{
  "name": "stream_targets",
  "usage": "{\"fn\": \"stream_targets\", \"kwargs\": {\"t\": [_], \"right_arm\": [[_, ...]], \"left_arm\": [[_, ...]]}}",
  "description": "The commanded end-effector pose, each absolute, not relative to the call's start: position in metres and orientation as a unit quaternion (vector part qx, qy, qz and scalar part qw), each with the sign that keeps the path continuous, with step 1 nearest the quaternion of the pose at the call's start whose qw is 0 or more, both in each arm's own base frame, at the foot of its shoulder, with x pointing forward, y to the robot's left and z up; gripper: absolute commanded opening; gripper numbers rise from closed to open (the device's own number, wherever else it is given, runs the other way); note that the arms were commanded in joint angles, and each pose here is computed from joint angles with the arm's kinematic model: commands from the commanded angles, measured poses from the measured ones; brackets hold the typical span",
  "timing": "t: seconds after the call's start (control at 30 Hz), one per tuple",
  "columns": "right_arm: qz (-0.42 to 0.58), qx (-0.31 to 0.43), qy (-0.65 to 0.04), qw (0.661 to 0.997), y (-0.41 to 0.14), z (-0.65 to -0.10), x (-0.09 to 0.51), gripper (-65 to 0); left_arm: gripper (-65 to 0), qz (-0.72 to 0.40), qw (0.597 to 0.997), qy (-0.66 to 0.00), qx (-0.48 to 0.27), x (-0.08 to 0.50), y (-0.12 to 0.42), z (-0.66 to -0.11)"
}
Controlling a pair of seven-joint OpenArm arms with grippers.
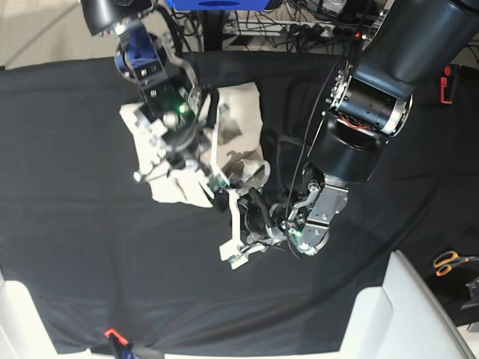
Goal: Fold the T-shirt properly
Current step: 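Grasp the shirt's collar with both grippers, then lift the collar with both grippers and spread the shirt flat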
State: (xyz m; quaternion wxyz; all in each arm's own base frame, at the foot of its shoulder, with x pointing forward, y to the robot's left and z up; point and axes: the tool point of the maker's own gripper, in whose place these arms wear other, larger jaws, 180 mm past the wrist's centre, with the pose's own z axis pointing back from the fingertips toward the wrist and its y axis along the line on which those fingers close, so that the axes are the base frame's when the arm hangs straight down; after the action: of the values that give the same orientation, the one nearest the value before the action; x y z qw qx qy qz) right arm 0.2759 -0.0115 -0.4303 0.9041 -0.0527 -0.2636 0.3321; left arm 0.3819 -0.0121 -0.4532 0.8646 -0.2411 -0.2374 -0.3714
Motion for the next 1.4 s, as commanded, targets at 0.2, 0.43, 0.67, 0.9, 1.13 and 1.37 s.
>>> {"fn": "stream_targets", "kwargs": {"t": [0.2,0.43,0.67,0.9,1.13,1.37], "right_arm": [[0.339,-0.06,-0.297,0.891,-0.008,-0.423,0.315,-65.0],[0.337,-0.074,-0.297,0.89,-0.018,-0.427,0.347,-65.0],[0.371,-0.083,-0.282,0.881,-0.02,-0.427,0.372,-65.0],[0.378,-0.085,-0.285,0.877,-0.021,-0.427,0.388,-65.0],[0.38,-0.086,-0.277,0.878,-0.023,-0.432,0.388,-65.0],[0.379,-0.088,-0.276,0.879,-0.024,-0.43,0.388,-65.0]], "left_arm": [[-13.3,-0.373,0.853,-0.268,-0.248,0.4,-0.02,-0.432],[-13.3,-0.375,0.854,-0.267,-0.244,0.4,-0.018,-0.433],[-13.3,-0.375,0.854,-0.266,-0.243,0.4,-0.017,-0.433],[-13.3,-0.375,0.854,-0.266,-0.243,0.4,-0.017,-0.433],[-13.3,-0.396,0.846,-0.279,-0.22,0.41,-0.009,-0.416],[-13.3,-0.424,0.833,-0.304,-0.183,0.421,0.006,-0.391]]}}
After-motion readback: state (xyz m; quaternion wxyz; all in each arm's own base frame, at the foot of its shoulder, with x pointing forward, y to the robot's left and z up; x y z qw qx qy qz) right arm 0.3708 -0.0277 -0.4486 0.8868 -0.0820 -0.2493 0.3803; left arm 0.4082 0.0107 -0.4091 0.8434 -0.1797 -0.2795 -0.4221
